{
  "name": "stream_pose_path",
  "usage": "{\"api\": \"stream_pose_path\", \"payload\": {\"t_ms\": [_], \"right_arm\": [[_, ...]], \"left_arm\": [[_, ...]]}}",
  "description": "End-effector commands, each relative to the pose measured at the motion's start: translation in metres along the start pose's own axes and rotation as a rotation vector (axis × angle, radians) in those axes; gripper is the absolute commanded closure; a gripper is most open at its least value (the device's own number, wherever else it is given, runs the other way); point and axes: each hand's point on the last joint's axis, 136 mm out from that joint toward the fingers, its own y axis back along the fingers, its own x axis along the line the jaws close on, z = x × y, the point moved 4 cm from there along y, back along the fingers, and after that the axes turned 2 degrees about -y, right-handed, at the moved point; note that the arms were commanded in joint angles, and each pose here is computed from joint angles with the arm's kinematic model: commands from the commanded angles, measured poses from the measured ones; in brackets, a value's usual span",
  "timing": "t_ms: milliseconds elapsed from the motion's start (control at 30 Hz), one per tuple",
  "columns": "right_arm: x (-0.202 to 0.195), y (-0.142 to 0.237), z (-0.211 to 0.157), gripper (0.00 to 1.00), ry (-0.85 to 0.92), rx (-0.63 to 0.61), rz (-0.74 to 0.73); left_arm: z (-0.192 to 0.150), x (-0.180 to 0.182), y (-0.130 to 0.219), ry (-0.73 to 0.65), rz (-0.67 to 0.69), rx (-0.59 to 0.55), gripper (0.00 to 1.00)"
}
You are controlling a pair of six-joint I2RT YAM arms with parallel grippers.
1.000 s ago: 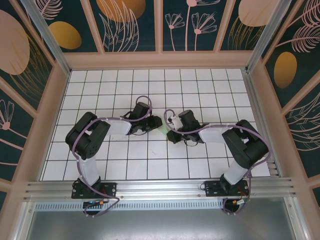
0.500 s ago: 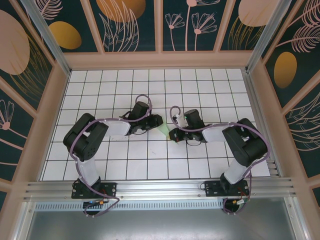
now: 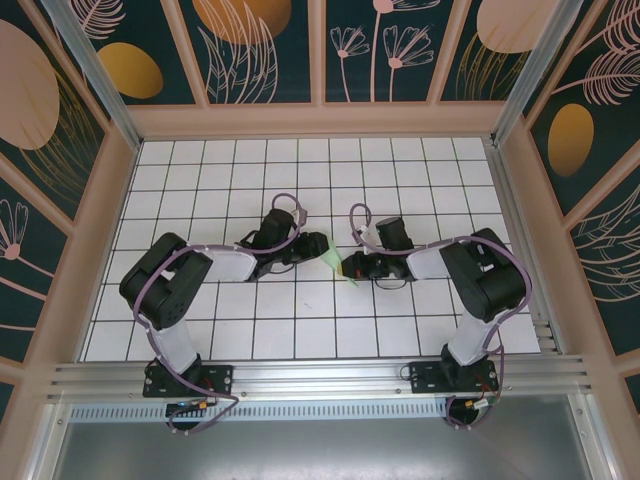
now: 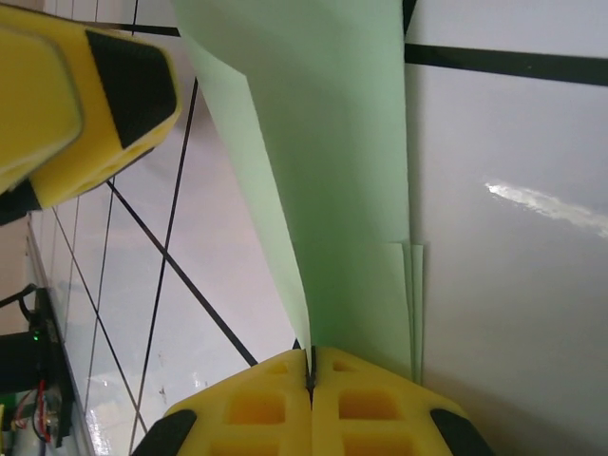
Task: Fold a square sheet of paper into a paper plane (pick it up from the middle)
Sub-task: Fold the wing for the fifth time at the center of the table.
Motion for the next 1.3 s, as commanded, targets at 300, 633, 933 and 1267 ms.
{"api": "stream_pose_path", "payload": {"t_ms": [300,633,933,1267], "right_arm": [[-0.025,-0.007,-0.009,1.00,-0.172,0.049,-0.038],[-0.033,-0.010,-0.011,1.00,-0.221,0.067,-0.058],[-0.035,-0.012,-0.013,1.00,-0.230,0.079,-0.065],[-0.037,-0.012,-0.014,1.00,-0.237,0.085,-0.074]], "left_arm": [[-0.018,0.000,-0.016,-0.034,-0.036,0.064,0.64],[-0.020,0.005,-0.022,-0.035,-0.023,0.076,0.66],[-0.015,0.007,-0.028,-0.031,-0.005,0.068,0.66],[-0.016,0.018,-0.032,-0.021,0.063,0.083,0.67]]}}
